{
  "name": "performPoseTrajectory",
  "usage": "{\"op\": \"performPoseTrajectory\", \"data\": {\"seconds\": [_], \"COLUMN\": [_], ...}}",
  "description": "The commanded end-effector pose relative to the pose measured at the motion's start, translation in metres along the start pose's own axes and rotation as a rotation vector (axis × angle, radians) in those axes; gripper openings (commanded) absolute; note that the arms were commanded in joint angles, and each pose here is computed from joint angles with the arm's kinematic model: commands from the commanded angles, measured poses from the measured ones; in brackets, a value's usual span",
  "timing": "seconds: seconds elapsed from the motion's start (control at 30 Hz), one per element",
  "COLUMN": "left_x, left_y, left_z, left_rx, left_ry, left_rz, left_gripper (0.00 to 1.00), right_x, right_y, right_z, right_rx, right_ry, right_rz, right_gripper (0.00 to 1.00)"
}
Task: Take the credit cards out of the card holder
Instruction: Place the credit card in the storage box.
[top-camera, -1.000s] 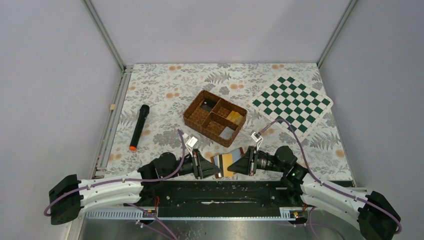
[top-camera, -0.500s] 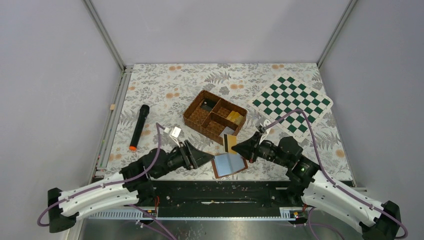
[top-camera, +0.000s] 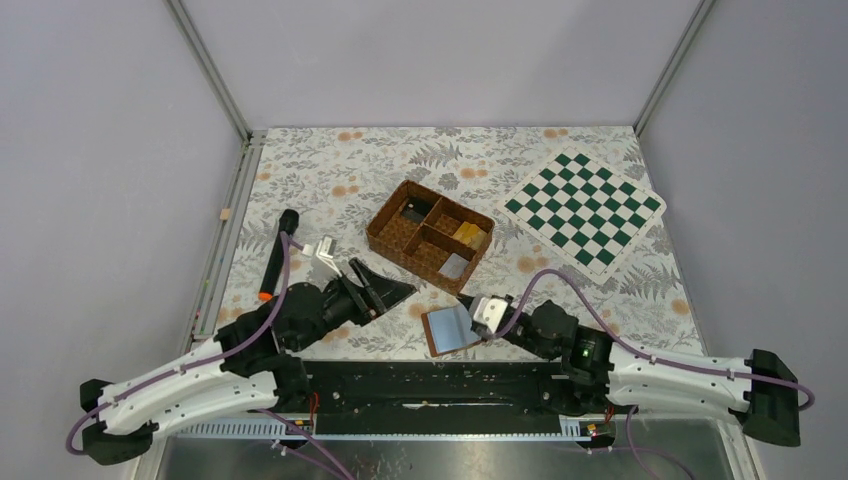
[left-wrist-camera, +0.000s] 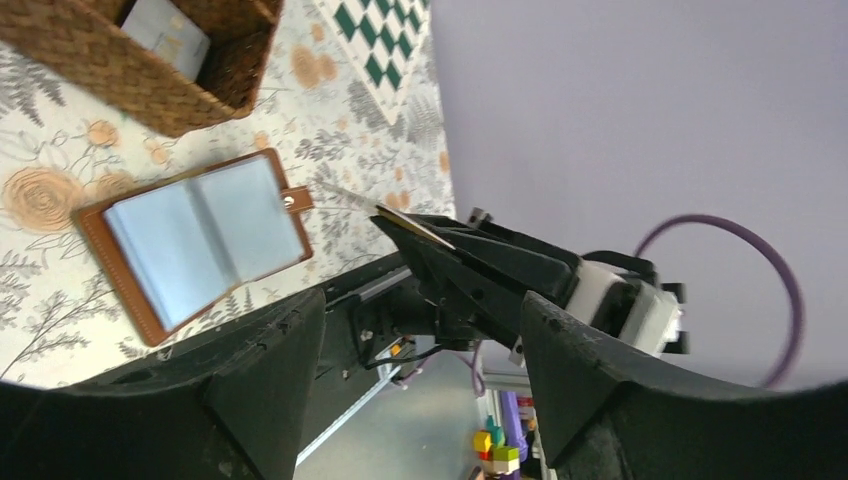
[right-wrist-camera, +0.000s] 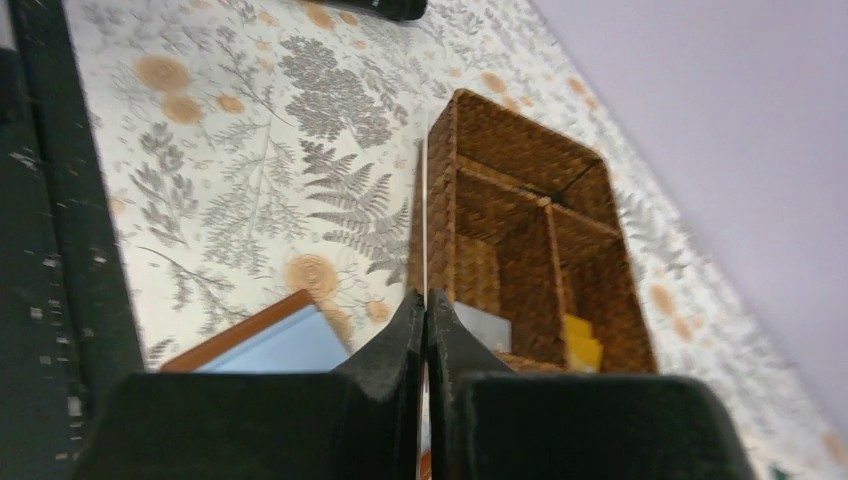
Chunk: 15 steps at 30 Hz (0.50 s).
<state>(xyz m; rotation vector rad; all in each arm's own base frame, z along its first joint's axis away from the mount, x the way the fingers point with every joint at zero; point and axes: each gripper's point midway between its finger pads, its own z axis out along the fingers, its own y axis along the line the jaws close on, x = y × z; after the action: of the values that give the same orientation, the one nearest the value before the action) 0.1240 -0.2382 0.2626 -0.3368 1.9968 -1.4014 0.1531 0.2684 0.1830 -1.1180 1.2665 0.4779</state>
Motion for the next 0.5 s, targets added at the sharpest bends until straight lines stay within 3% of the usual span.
{"op": "performPoseTrajectory", "data": {"seconds": [0.0, 0.27, 0.47], "left_x": [0.000, 0.020, 0.036], "left_y": [-0.008, 0.003, 0.011], "left_z": [0.010, 0.032, 0.043], "left_rx": [-0.032, -0.043, -0.063], "left_ry": [0.011, 0.062, 0.119], "left_rz": [-0.008, -0.065, -0.073], "left_gripper": [0.71, 0.70, 0.57], "right_x": [-0.021, -0.018, -0.019], "right_y": [-0.022, -0.002, 0.008], "right_z": [0.003, 0.006, 0.014], "right_rx": [0.130, 0.171, 0.187], "right_ry": [-0.040, 0.037, 0.041], "right_rz": [-0.235, -0.477, -0.501], "right_gripper": [0.00, 0.00, 0.00]}}
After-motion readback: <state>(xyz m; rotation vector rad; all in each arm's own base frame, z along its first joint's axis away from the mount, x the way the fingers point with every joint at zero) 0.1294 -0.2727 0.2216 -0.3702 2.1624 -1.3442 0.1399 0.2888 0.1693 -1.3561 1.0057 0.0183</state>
